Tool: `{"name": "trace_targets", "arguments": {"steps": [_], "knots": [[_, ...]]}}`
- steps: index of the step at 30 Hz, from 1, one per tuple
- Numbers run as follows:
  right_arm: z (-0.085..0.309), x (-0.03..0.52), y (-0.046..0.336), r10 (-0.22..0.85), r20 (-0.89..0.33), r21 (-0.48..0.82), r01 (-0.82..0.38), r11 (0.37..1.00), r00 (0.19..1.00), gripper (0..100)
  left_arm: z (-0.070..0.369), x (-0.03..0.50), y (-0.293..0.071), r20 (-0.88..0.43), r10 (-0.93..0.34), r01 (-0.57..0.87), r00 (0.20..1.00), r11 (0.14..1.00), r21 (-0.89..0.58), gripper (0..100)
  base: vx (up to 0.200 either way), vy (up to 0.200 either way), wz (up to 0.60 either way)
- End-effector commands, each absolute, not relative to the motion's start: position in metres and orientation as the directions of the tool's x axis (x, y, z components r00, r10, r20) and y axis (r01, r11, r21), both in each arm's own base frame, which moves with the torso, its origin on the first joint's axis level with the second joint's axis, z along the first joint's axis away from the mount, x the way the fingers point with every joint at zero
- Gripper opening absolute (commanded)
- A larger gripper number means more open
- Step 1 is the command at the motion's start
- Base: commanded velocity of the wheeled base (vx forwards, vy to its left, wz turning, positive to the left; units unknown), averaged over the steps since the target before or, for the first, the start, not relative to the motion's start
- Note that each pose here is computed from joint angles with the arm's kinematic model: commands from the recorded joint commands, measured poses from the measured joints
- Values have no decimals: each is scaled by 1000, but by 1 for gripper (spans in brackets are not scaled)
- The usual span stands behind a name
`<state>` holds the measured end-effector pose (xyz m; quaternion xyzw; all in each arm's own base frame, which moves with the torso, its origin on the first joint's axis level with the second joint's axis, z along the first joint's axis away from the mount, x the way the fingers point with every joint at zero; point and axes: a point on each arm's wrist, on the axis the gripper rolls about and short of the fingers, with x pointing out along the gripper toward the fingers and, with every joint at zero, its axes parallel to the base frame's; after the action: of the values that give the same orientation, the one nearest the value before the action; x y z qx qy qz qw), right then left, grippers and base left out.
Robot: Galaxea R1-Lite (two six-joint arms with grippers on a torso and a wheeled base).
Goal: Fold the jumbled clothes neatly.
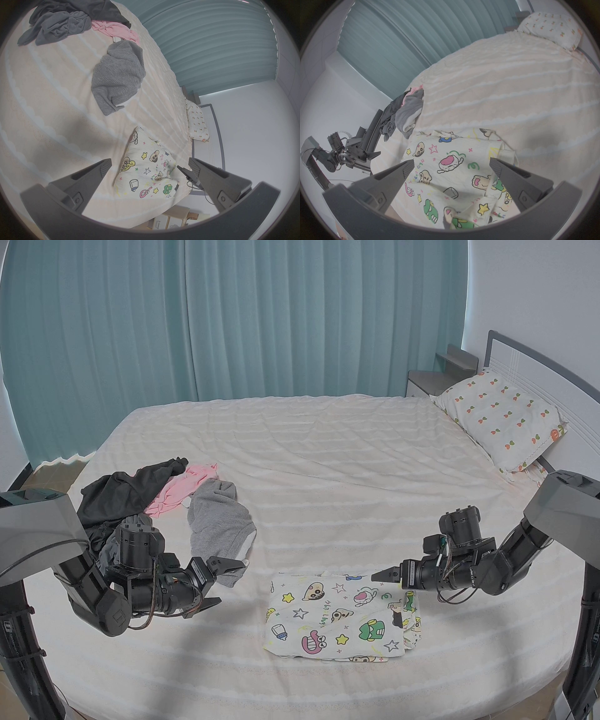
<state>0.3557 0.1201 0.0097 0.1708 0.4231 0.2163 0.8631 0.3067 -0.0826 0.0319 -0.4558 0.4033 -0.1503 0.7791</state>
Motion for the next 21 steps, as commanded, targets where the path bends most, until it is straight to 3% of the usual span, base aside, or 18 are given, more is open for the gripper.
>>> {"name": "trace_targets", "arguments": {"steps": [1, 14, 21], "knots": [[-12, 362, 119, 508, -685, 479, -202, 854, 522, 100, 30, 307, -83, -494, -602, -136, 628, 540, -831, 100, 0, 0, 0], [-18, 365, 111, 491, -695, 476, -176, 862, 526, 100, 30, 307, -83, -495, -600, -138, 628, 540, -830, 100, 0, 0, 0], [-22, 376, 128, 511, -685, 476, -213, 853, 519, 100, 30, 307, -83, -496, -599, -139, 629, 541, -830, 100, 0, 0, 0]]}}
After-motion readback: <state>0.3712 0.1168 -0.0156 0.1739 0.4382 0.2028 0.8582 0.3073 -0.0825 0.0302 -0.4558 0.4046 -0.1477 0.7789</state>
